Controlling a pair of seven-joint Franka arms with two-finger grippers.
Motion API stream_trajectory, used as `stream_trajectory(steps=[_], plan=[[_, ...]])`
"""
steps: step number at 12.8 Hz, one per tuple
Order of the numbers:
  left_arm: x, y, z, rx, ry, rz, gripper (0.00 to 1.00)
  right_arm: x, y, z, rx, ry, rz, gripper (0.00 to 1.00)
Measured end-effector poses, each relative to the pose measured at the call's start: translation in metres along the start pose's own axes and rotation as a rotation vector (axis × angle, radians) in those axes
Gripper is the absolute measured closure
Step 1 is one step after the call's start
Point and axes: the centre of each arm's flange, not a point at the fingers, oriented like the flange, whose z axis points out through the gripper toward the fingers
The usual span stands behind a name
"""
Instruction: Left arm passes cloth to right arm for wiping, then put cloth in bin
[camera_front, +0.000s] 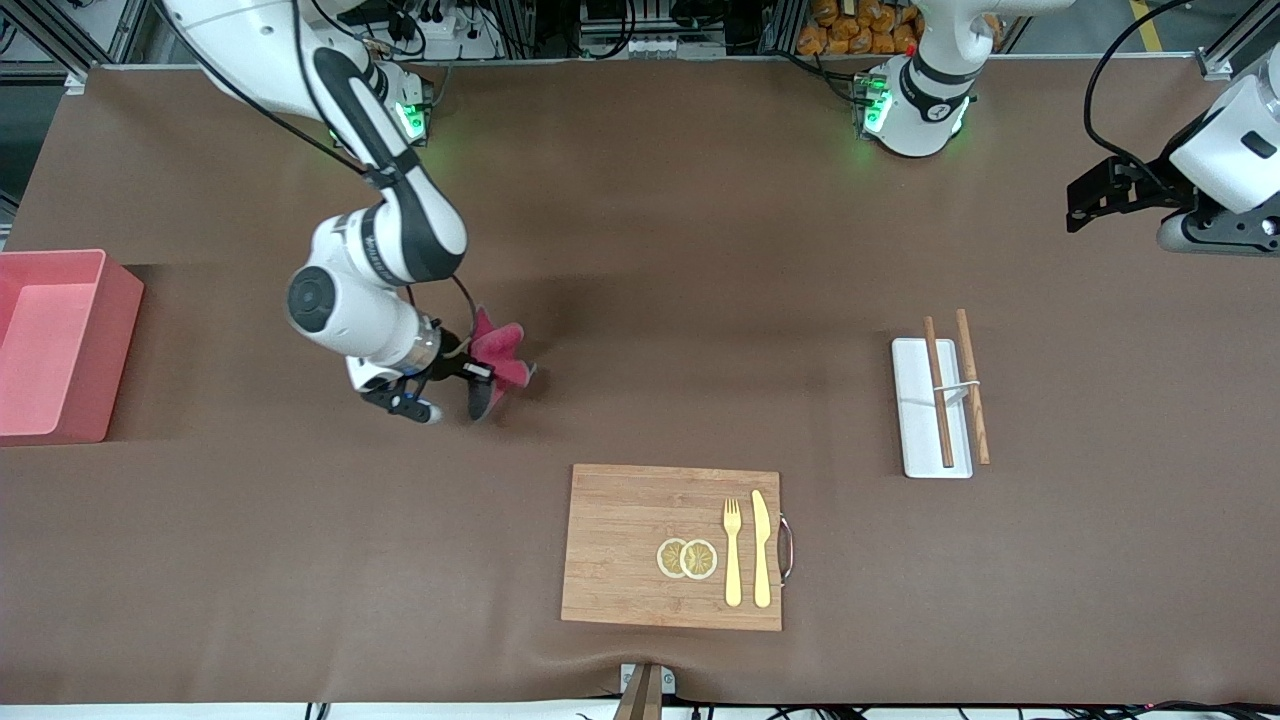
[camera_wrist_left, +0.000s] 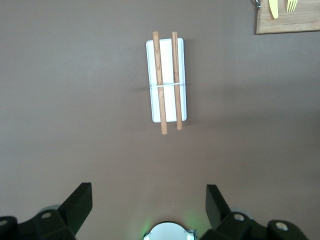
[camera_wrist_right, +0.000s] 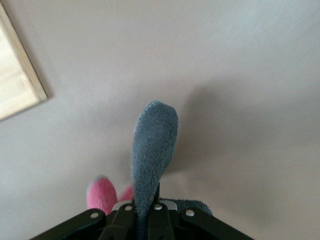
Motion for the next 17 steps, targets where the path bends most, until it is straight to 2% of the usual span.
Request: stream_trajectory(steps=[3, 5, 8, 11, 14, 16, 17], plan=[[-0.002, -0.004, -0.002, -0.003, 0.003, -0.007, 0.0, 0.057, 0.093, -0.095, -0.056, 0.025, -0.162, 0.96], [-0.001, -0.004, -0.002, -0.007, 0.01, -0.007, 0.0, 0.079, 0.171, -0.148, -0.103, 0.04, -0.308, 0.96], [0.0, -0.003, -0.003, -0.012, 0.018, -0.008, 0.0, 0.095, 0.29, -0.235, -0.115, -0.019, -0.523, 0.96], [0.003, -0.005, 0.0, -0.013, 0.018, -0.042, 0.0, 0.092, 0.396, -0.312, -0.234, -0.054, -0.651, 0.96], [0.006, -0.006, 0.0, -0.014, 0.034, -0.057, 0.0, 0.083, 0.5, -0.347, -0.292, -0.024, -0.763, 0.96], [0.006, -0.006, -0.005, -0.014, 0.049, -0.057, 0.0, 0.09, 0.569, -0.338, -0.357, 0.015, -0.816, 0.96], [0.006, -0.006, -0.008, -0.014, 0.056, -0.055, 0.0, 0.097, 0.597, -0.319, -0.378, 0.016, -0.826, 0.96]])
